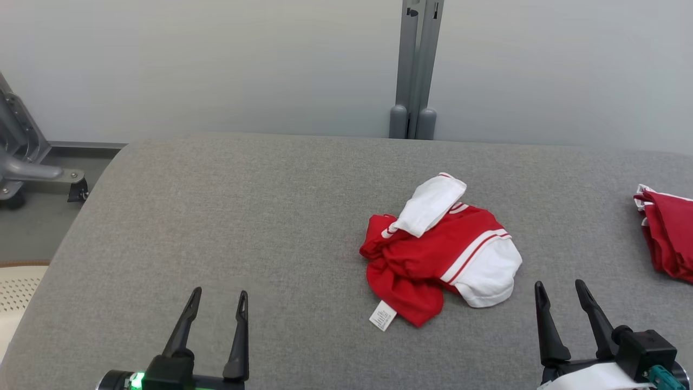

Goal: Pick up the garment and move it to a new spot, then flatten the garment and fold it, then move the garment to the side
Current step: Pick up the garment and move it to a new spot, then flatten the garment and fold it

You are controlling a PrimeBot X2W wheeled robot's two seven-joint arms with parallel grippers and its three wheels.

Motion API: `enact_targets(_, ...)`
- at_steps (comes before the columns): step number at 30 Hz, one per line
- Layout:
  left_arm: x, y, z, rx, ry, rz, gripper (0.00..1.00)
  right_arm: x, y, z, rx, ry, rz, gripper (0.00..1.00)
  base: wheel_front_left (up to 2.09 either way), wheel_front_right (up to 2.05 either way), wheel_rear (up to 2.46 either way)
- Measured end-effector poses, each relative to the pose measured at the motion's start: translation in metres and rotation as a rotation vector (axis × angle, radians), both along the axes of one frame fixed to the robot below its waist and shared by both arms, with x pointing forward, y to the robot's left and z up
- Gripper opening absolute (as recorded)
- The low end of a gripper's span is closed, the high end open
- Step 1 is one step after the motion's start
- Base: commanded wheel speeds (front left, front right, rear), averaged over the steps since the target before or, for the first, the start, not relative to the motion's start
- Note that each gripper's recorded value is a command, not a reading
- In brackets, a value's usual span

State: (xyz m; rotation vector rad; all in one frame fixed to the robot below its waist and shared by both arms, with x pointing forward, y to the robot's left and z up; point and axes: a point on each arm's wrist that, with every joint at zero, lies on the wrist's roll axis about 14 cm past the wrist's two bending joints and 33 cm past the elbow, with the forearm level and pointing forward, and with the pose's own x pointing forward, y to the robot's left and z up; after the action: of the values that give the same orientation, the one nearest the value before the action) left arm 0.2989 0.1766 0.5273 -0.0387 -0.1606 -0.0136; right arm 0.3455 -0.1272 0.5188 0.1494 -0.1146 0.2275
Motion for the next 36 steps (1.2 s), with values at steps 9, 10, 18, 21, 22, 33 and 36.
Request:
enact_targets(9,0.002,-0.011,0.0,-0.018,-0.003,-0.044,1.0,-0.005,-0.003,-0.005,0.009,0.017,-0.009,1.0,0.0,0.0,0.0)
enact_targets(10,0.002,-0.012,0.0,-0.018,-0.002,-0.048,1.0,-0.005,-0.004,-0.005,0.01,0.018,-0.011,1.0,0.0,0.0,0.0)
enact_targets(18,0.006,-0.015,-0.004,-0.019,0.01,-0.062,1.0,-0.007,-0.007,-0.007,0.018,0.025,-0.022,1.0,0.0,0.0,0.0)
enact_targets(21,0.007,-0.017,-0.005,-0.019,0.014,-0.07,1.0,-0.008,-0.008,-0.008,0.019,0.027,-0.026,1.0,0.0,0.0,0.0)
enact_targets(22,0.007,-0.018,-0.006,-0.019,0.016,-0.072,1.0,-0.008,-0.008,-0.008,0.02,0.027,-0.027,1.0,0.0,0.0,0.0)
enact_targets(33,0.011,-0.023,-0.007,-0.015,0.023,-0.092,1.0,-0.01,-0.013,-0.009,0.028,0.03,-0.043,1.0,0.0,0.0,0.0)
enact_targets(36,0.011,-0.024,-0.008,-0.012,0.025,-0.096,1.0,-0.01,-0.014,-0.009,0.028,0.031,-0.045,1.0,0.0,0.0,0.0)
